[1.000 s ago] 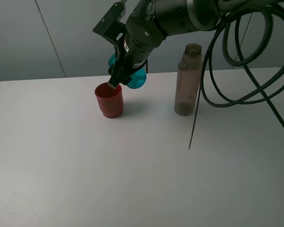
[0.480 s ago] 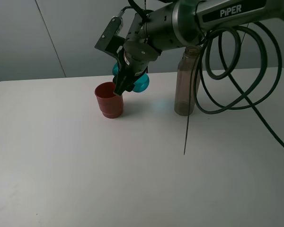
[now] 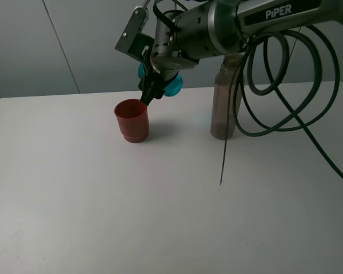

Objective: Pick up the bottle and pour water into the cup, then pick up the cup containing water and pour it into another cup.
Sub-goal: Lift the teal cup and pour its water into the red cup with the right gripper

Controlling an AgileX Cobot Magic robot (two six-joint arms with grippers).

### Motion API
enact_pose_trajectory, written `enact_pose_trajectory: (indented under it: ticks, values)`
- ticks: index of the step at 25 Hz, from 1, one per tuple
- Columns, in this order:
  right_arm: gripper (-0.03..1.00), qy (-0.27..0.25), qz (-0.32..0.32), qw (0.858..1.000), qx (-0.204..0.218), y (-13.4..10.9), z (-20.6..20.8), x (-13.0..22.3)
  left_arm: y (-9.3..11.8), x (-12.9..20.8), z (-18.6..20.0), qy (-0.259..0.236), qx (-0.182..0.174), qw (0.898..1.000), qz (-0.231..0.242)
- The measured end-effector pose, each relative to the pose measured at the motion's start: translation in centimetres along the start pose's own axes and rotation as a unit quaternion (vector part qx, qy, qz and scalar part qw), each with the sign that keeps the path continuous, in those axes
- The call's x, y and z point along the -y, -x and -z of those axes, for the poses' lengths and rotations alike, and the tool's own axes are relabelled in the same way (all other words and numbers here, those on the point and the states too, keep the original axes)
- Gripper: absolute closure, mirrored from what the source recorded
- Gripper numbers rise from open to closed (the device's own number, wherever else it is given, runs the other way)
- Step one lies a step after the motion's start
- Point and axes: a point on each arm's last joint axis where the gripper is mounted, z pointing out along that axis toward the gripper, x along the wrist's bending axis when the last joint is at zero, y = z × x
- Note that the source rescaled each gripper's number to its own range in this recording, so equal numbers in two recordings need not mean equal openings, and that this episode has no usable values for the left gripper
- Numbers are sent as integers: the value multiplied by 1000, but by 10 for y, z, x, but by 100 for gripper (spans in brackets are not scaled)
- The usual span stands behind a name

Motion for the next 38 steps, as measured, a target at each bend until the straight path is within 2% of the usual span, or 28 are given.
enact_pose_trajectory:
  ticks: [6, 14, 18, 38]
  values:
    - [85, 24, 19, 999, 35, 5, 1, -5, 0, 0, 0, 0, 0, 1000, 0]
    - [85, 31, 70, 996, 37, -11, -13, -4, 0, 0, 0, 0, 0, 1000, 0]
    - [85, 33, 84, 995, 43, -12, -15, -3, 0, 0, 0, 0, 0, 1000, 0]
    - [85, 66, 183, 974, 112, -1, -13, -12, 0, 0, 0, 0, 0, 1000, -3]
